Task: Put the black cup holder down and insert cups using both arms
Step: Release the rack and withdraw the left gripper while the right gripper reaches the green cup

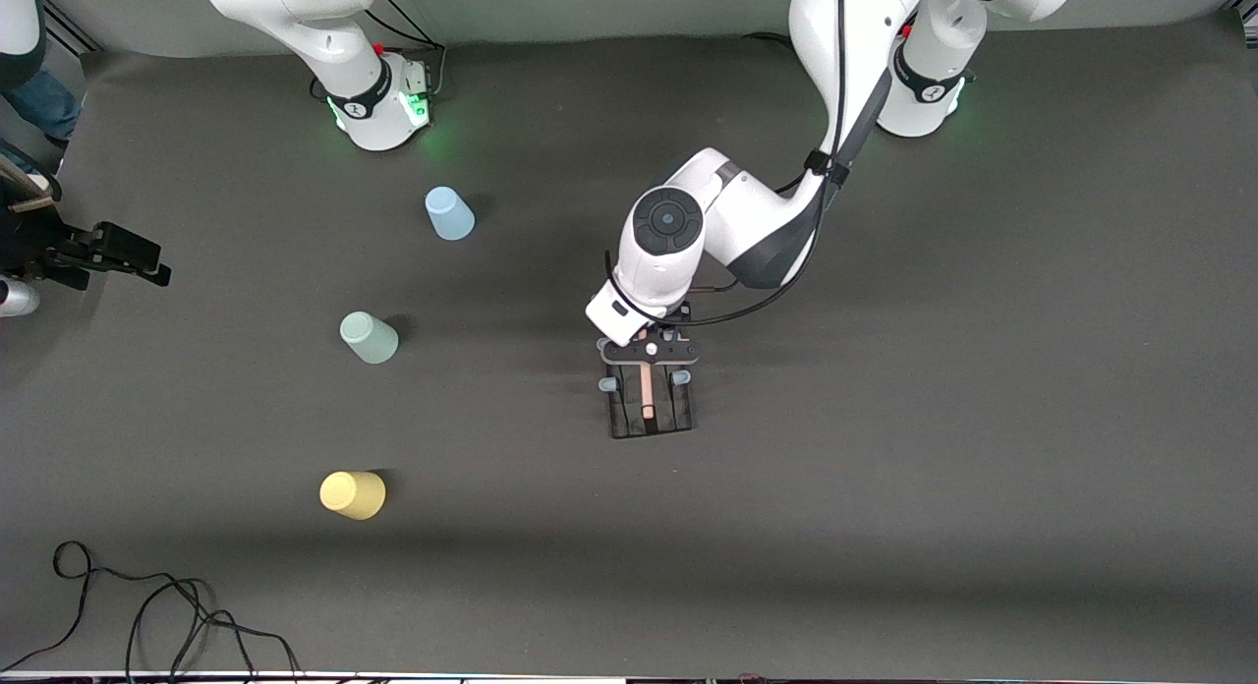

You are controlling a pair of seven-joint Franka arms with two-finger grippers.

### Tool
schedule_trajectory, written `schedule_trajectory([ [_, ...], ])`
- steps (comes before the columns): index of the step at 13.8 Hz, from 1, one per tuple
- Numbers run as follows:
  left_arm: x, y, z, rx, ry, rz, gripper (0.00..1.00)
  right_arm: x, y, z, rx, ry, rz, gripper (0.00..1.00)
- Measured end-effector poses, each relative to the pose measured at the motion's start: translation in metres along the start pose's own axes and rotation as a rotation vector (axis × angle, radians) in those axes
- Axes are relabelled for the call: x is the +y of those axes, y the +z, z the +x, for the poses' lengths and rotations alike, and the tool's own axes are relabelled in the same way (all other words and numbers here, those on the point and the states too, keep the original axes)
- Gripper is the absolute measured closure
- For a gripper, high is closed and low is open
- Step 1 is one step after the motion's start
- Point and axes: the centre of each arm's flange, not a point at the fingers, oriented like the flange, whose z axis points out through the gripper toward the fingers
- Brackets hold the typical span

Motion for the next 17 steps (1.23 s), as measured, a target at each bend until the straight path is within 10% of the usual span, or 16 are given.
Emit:
schedule_trajectory([
  [8,0.001,-0.048,0.017,0.008,-0.017,-0.006,0.02,-0.047,0.043,-0.018,0.015,-0.053,0.004,0.0],
  [17,-0.21,-0.265,0.093,0.025,-0.111,0.002,0.0,-0.063,0.249,-0.061,0.101,-0.086,0.006,0.0],
])
